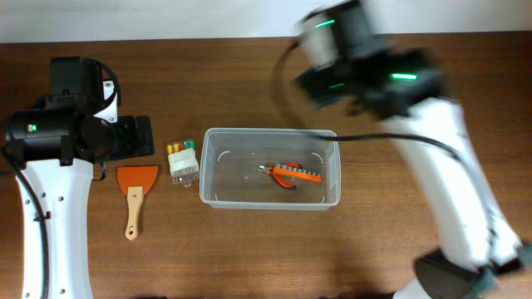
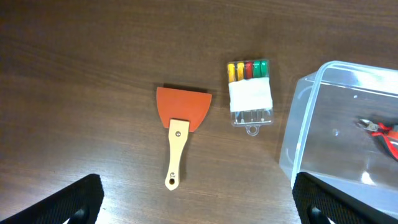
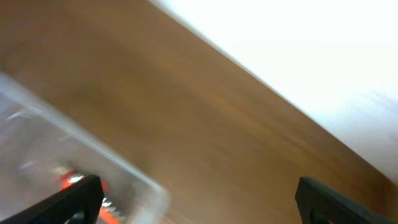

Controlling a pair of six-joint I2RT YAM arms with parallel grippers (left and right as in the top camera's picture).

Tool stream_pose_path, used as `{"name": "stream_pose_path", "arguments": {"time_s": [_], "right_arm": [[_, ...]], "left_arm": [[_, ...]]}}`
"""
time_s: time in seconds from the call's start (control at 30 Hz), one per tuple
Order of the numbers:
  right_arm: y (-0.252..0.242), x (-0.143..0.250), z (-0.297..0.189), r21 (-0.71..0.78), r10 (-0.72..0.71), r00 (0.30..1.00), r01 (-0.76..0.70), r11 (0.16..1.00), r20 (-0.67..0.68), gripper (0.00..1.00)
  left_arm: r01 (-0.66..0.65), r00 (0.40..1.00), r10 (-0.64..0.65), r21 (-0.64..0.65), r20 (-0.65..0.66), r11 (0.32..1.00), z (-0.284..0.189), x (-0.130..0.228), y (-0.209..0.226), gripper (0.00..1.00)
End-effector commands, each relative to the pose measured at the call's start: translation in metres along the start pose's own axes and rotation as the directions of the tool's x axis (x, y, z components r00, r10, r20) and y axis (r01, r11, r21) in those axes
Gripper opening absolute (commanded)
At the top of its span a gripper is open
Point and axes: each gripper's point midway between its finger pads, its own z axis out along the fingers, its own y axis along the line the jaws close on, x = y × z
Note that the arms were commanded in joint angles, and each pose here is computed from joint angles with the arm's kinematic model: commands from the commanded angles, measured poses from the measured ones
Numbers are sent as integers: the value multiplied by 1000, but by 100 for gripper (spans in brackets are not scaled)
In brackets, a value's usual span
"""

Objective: Pack container
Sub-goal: 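Lower the socket strip into the container and release it, then reach the left gripper to the orange scraper's wooden handle and grasp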

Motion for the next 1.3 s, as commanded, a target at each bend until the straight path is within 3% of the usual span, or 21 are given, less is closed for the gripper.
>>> {"name": "stream_pose_path", "arguments": {"time_s": [0.0, 0.27, 0.37, 0.5, 0.7, 1.0, 1.27], "right_arm": [[-91, 43, -41, 223, 276, 961, -266, 938, -13, 99], [-139, 126, -72, 201, 525, 845, -499, 843, -100, 99], [-143, 163, -76, 253, 625, 766, -581, 773, -151, 99], [-133, 214, -74, 313, 714, 662, -645, 697, -227, 99], [-104, 264, -52, 335, 744, 621, -666, 666, -246, 99], [-77, 298, -15, 310, 741, 592, -674, 670, -317, 99], [-78, 298, -14, 310, 742, 593, -675, 670, -313, 99]], "left_arm": [[-19, 1000, 19, -2, 14, 1000, -7, 1, 2, 99], [-6, 996, 5, 2, 89, 1000, -31, 15, 6, 99], [-3, 993, 2, 4, 122, 1000, -36, 30, 7, 99], [-2, 992, 2, 5, 124, 1000, -22, 59, 7, 99], [-4, 995, 4, 7, 105, 1000, 17, 85, 4, 99], [67, 987, -70, -25, -144, 997, 89, 107, 5, 99], [209, 891, -202, -29, -407, 978, 150, 132, 22, 99]]}}
